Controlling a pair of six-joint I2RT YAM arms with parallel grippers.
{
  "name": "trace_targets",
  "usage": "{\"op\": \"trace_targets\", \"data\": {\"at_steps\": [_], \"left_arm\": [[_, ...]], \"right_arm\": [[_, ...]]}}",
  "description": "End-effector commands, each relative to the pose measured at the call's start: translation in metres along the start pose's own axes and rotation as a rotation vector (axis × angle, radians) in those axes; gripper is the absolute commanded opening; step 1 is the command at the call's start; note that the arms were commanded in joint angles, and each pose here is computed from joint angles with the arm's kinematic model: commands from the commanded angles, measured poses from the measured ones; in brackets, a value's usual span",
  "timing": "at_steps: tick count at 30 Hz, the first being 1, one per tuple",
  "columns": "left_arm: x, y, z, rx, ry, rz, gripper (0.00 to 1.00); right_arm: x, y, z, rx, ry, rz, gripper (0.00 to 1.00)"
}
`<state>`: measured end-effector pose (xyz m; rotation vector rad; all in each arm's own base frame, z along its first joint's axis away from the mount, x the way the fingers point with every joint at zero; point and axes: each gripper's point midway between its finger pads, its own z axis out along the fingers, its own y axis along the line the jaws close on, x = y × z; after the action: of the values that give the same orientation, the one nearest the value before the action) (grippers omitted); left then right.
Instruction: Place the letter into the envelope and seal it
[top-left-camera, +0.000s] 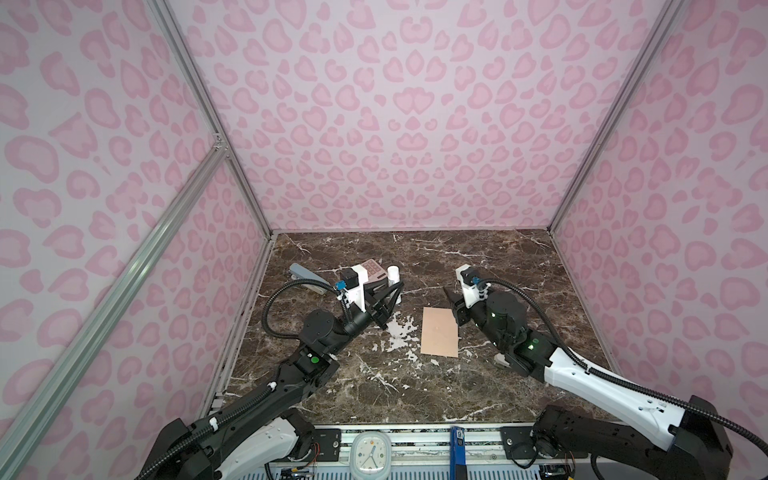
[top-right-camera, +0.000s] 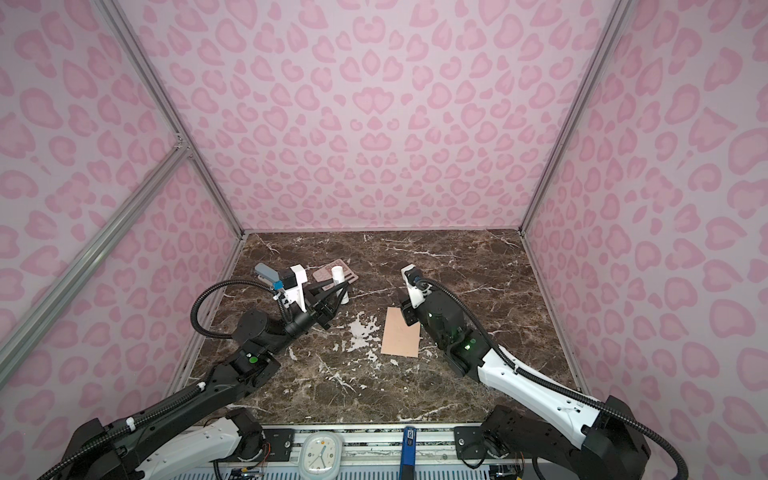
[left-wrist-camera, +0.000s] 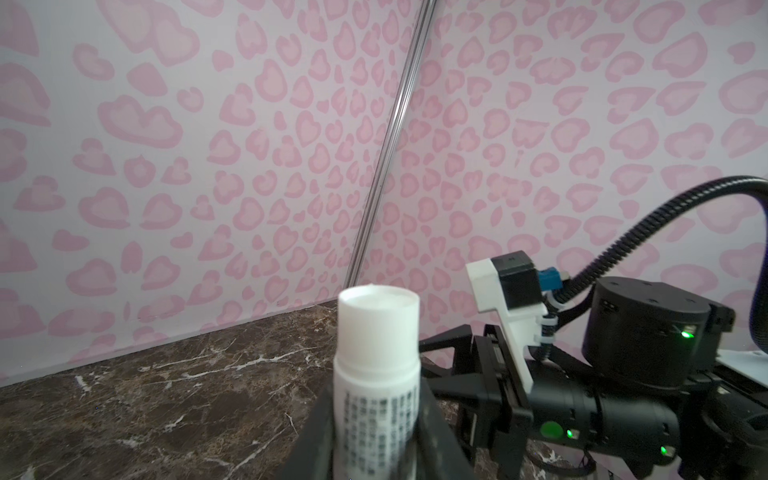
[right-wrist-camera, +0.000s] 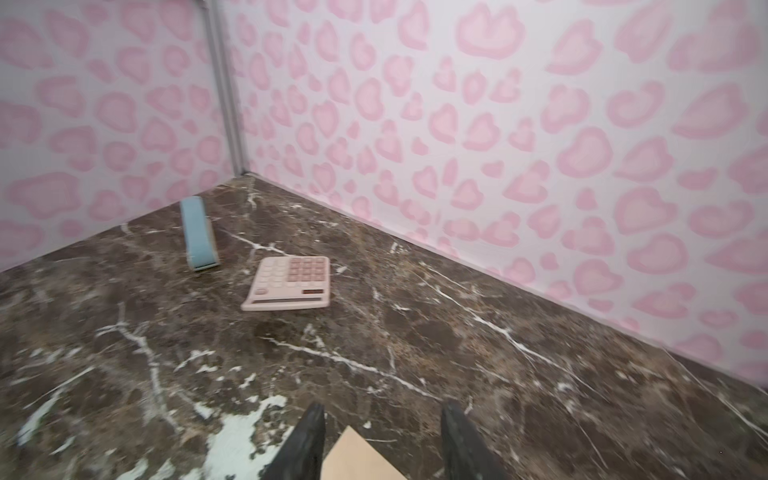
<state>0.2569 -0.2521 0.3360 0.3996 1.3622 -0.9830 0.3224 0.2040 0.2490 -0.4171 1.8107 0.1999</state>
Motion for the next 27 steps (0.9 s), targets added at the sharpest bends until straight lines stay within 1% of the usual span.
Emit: {"op": "trace_targets", "data": {"at_steps": [1,5,7,9,11,13,17,21,23,24,27], "left_arm": [[0.013,-0.001,0.004,0.015,0.05,0.007,0.04],[0.038,-0.002,0.009,0.008,0.136,0.023,0.04],[0.053,-0.004,0.011,-0.002,0.188,0.047,0.04],[0.069,-0.006,0.012,-0.015,0.238,0.077,0.04],[0.085,-0.007,0.012,-0.027,0.279,0.097,0.04],[0.1,-0.007,0.01,-0.037,0.316,0.118,0.04],[0.123,-0.002,0.005,-0.071,0.374,0.157,0.04],[0.132,0.0,0.003,-0.077,0.389,0.161,0.04],[0.136,0.001,0.002,-0.081,0.399,0.164,0.04],[0.137,0.001,0.002,-0.08,0.401,0.163,0.04],[0.14,0.001,0.001,-0.079,0.405,0.157,0.04]], "right_arm": [[0.024,-0.042,0.01,0.189,0.166,0.152,0.48],[0.055,-0.073,0.029,0.333,0.408,0.274,0.48],[0.071,-0.083,0.037,0.402,0.535,0.304,0.47],[0.087,-0.087,0.045,0.424,0.666,0.323,0.47],[0.104,-0.087,0.053,0.44,0.765,0.337,0.46],[0.115,-0.086,0.059,0.444,0.817,0.353,0.46],[0.129,-0.092,0.066,0.486,0.875,0.361,0.46],[0.149,-0.097,0.071,0.499,0.957,0.367,0.46],[0.168,-0.095,0.072,0.496,1.023,0.37,0.46],[0.162,-0.095,0.079,0.489,1.009,0.381,0.45],[0.173,-0.097,0.082,0.5,1.034,0.386,0.46]]}}
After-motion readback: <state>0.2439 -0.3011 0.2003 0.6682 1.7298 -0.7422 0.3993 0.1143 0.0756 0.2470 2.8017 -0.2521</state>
